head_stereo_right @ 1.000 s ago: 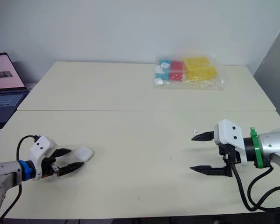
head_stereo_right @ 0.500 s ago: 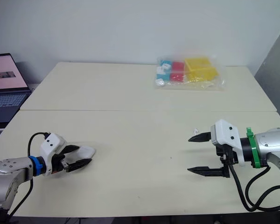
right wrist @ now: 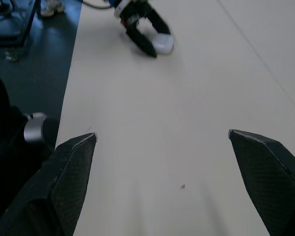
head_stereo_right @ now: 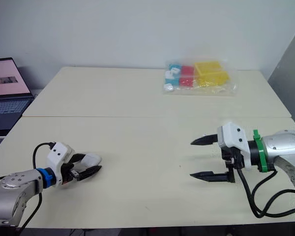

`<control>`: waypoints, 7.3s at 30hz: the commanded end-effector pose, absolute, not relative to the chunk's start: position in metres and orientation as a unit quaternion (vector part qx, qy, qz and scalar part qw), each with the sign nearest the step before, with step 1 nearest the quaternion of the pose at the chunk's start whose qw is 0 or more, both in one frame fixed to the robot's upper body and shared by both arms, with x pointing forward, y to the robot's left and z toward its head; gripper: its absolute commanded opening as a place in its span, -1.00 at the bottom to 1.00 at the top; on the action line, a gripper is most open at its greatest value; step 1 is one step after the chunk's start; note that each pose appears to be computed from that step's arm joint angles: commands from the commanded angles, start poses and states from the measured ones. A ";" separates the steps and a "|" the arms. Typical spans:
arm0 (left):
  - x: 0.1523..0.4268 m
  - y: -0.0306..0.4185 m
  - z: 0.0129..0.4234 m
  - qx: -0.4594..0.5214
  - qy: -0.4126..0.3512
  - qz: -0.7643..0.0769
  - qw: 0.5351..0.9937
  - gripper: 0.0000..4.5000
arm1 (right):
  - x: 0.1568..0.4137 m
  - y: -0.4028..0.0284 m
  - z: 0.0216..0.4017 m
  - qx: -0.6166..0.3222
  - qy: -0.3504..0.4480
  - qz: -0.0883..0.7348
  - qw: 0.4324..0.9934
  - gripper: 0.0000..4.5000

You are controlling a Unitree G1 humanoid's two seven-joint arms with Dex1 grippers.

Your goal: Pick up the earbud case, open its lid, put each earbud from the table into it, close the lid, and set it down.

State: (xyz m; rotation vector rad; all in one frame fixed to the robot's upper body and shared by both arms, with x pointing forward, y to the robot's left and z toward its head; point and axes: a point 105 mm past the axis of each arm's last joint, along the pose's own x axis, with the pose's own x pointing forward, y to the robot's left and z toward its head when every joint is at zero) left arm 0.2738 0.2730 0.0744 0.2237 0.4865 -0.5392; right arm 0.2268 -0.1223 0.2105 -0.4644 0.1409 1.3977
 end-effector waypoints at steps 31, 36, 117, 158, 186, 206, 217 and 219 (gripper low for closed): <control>0.271 0.145 0.106 0.168 0.086 -0.500 0.845 0.28 | 0.234 -0.140 0.221 -0.147 0.085 0.552 0.816 1.00; 0.270 0.089 0.131 0.184 -0.009 -0.586 0.789 0.28 | 0.224 -0.142 0.219 -0.096 0.105 0.516 0.844 1.00; 0.279 0.057 0.152 0.182 0.070 -0.640 0.743 1.00 | 0.252 -0.144 0.164 -0.319 0.251 0.487 0.773 -0.66; 0.276 -0.002 0.156 0.169 0.059 -0.689 0.703 0.18 | 0.261 -0.115 0.181 -0.387 0.173 0.536 0.730 -0.66; 0.291 0.016 0.139 0.118 0.083 -0.655 0.741 -0.66 | 0.258 -0.150 0.213 -0.402 0.171 0.499 0.748 1.00; 0.272 0.022 0.160 0.027 0.014 -0.702 0.712 -0.66 | 0.263 -0.106 0.218 -0.414 0.013 0.507 0.756 1.00; 0.265 0.023 0.156 0.072 0.001 -0.711 0.699 -0.66 | 0.270 -0.113 0.219 -0.399 0.033 0.497 0.770 1.00; 0.264 0.022 0.156 0.081 -0.004 -0.713 0.696 -0.66 | 0.270 -0.112 0.221 -0.386 0.035 0.498 0.776 1.00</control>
